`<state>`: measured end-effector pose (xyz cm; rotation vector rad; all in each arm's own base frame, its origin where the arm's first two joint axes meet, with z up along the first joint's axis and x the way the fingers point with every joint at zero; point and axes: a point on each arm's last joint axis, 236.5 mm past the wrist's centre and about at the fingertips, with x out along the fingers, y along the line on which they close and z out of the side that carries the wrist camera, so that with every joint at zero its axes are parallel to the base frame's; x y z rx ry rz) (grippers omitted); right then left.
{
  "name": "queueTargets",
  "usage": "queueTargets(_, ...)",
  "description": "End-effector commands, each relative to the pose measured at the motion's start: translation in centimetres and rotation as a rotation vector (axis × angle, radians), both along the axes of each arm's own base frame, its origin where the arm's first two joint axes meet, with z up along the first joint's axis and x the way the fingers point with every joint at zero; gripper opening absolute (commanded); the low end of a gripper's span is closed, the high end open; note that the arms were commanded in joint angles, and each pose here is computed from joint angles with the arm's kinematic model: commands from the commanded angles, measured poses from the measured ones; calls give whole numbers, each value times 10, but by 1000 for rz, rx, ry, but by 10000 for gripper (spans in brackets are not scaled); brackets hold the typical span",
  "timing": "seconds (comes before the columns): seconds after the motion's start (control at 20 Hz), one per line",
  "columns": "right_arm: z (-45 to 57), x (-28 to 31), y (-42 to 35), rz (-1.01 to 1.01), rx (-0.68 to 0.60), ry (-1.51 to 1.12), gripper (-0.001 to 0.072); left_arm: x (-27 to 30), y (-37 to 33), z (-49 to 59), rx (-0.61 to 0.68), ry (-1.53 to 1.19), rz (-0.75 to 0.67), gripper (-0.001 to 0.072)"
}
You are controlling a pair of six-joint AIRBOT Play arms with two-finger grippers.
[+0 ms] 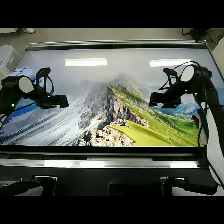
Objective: Fold the clothes and pants, and hang the long-sleeved shirts on hangers.
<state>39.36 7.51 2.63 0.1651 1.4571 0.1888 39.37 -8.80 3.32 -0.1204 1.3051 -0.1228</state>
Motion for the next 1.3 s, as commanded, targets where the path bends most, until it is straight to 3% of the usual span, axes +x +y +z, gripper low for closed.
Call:
queueTargets(0.0,1,10,1,-11,3,-42,693,21,-3,3,-12,-80,10,714)
queueTargets(0.25,7,38,1,-38,9,-157,693,87,-21,12,-122,-318,89,714)
queueTargets(0.4,15,63,0,-63,15,-266,692,166,0,86,-94,-791,120,715)
queueTargets(0.55,22,78,-1,-78,19,-334,691,201,36,175,117,-1209,1,720)
queueTargets(0.65,24,82,-1,-83,21,-353,691,211,81,190,166,-1229,67,720)
queueTargets(0.8,24,82,-1,-83,21,-354,690,212,195,172,122,-1142,361,720)
queueTargets(0.95,22,82,0,-83,21,-350,672,165,324,73,-282,-804,1107,720)
queueTargets(1.0,22,82,0,-83,21,-348,672,141,346,35,-345,-658,1278,720)
queueTargets(1.1,21,80,0,-81,23,-338,672,110,365,-16,-383,-460,1378,720)
queueTargets(1.25,18,73,1,-74,22,-308,672,126,373,-44,-500,-471,1387,720)
